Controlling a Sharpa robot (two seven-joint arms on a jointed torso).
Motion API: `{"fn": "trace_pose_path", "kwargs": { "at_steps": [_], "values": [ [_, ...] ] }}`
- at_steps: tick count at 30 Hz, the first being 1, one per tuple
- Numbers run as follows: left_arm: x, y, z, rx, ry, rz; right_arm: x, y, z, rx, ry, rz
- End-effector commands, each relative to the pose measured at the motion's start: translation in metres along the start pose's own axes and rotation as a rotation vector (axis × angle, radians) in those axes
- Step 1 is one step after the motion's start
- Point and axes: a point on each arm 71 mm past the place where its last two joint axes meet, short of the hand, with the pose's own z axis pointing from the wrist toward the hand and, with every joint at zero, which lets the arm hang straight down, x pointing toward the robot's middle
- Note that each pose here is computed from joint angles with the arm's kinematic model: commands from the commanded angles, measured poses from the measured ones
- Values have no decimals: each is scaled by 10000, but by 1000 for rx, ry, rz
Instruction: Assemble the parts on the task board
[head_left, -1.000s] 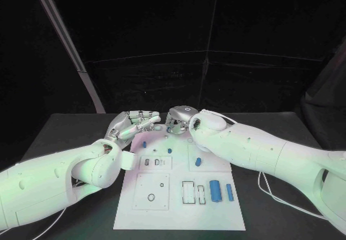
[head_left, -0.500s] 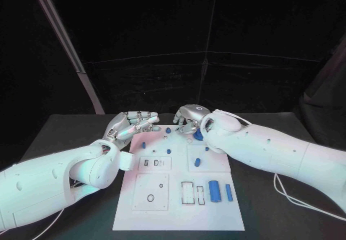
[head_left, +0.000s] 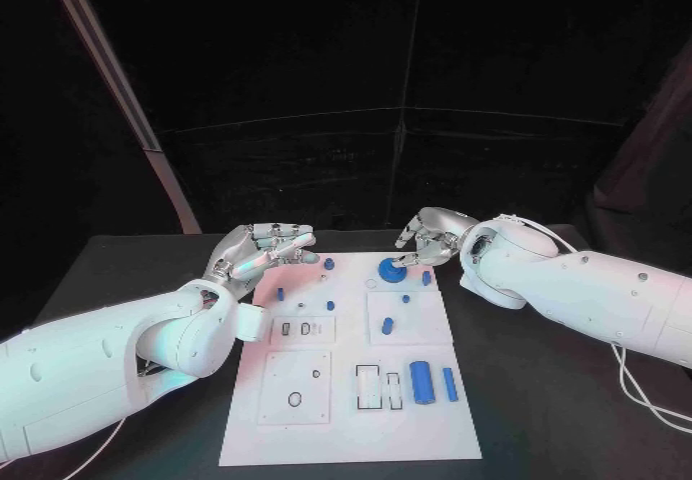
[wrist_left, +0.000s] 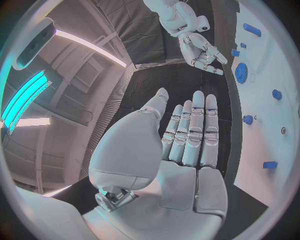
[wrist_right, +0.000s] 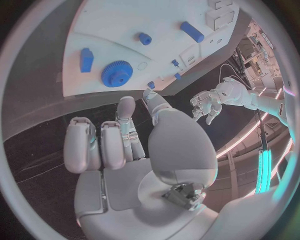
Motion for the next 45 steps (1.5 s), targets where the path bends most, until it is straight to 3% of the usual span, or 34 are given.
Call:
{"fn": "trace_pose_path", "kwargs": {
  "at_steps": [1,7,26,45],
  "values": [
    [17,-12,8,7,17,-5,46,-61,-7,71,93,-5],
    [14,-9,12,6,17,-5,58,-74,31,89,102,-30],
    [16,1,21,3,20,-6,130,84,240,51,75,-134],
    [10,10,22,-8,28,-11,251,113,306,43,162,-167]
  ]
}}
